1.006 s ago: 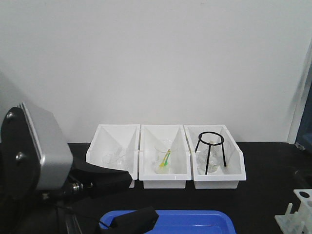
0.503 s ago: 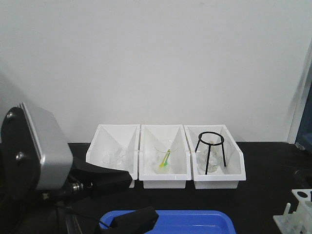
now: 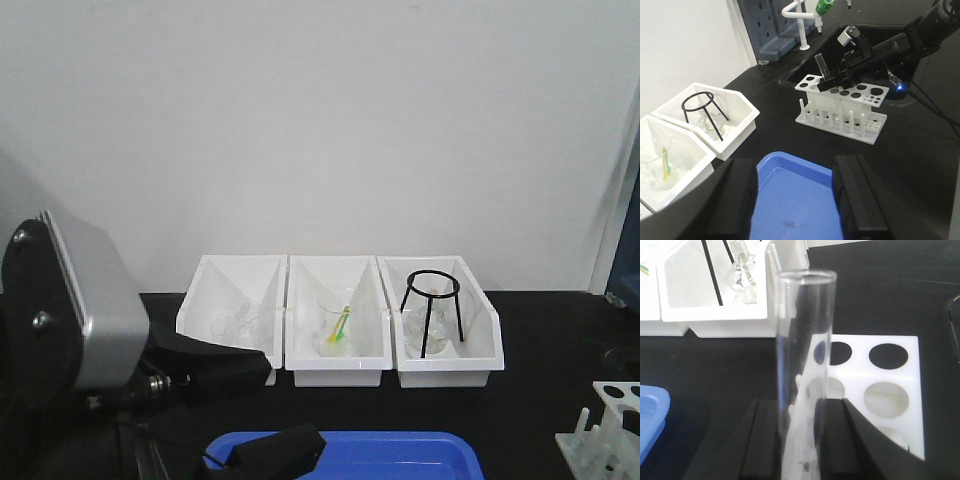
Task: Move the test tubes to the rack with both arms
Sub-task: 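Lower the tube into a rack hole with the right gripper and release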
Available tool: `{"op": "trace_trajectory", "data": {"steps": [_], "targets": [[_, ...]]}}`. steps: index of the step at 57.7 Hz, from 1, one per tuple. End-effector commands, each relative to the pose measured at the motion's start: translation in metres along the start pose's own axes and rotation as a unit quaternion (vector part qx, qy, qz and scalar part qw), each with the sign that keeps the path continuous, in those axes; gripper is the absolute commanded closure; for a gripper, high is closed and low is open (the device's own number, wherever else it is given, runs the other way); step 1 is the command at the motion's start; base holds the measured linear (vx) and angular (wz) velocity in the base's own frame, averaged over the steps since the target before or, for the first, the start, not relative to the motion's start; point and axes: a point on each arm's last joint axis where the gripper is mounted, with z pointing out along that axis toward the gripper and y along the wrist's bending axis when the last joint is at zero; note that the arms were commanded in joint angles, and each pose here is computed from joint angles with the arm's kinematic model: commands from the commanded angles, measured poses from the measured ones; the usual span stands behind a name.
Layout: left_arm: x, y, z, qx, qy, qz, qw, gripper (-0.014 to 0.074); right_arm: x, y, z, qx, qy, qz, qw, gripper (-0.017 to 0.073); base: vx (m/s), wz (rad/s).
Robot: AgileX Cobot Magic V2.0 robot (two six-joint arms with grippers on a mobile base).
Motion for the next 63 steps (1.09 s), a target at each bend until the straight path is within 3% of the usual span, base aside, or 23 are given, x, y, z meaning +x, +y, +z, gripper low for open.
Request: {"op": "trace_trajectory", "data": {"steps": [1, 20, 28, 29, 32, 51, 63], "targets": [[-0.021, 0.001, -0.012, -0.008, -0.068, -0.006, 0.998, 0.0148, -0.017, 0.000, -0.005, 0.006, -0.041, -0.013, 0.999, 0.0562, 0.00, 0.00], [-0.021, 0.001, -0.012, -0.007, -0.068, -0.007, 0.998, 0.0148, -0.017, 0.000, -0.005, 0.008, -0.041, -0.013, 0.999, 0.0466, 0.00, 0.00], [-0.021, 0.001, -0.012, -0.007, -0.068, -0.009, 0.998, 0.0148, -0.017, 0.000, -0.005, 0.008, -0.041, -0.014, 0.999, 0.0358, 0.00, 0.00], [-0.021, 0.001, -0.012, -0.006, -0.068, -0.010, 0.998, 0.0148, -0.017, 0.000, -0.005, 0.008, -0.041, -0.014, 0.999, 0.0247, 0.00, 0.00], [-0.021, 0.001, -0.012, -0.006, -0.068, -0.010, 0.998, 0.0148, -0.017, 0.000, -0.005, 0.008, -0.041, -0.014, 0.999, 0.0216, 0.00, 0.00], [-0.021, 0.001, -0.012, -0.006, -0.068, -0.010, 0.998, 0.0148, -0.018, 0.000, -0.006, 0.007, -0.043, -0.016, 0.999, 0.0185, 0.00, 0.00], [-0.021, 0.001, -0.012, -0.006, -0.068, -0.010, 0.998, 0.0148, -0.037, 0.007, -0.017, 0.011, -0.069, -0.041, 0.997, 0.0185, 0.00, 0.00]]}}
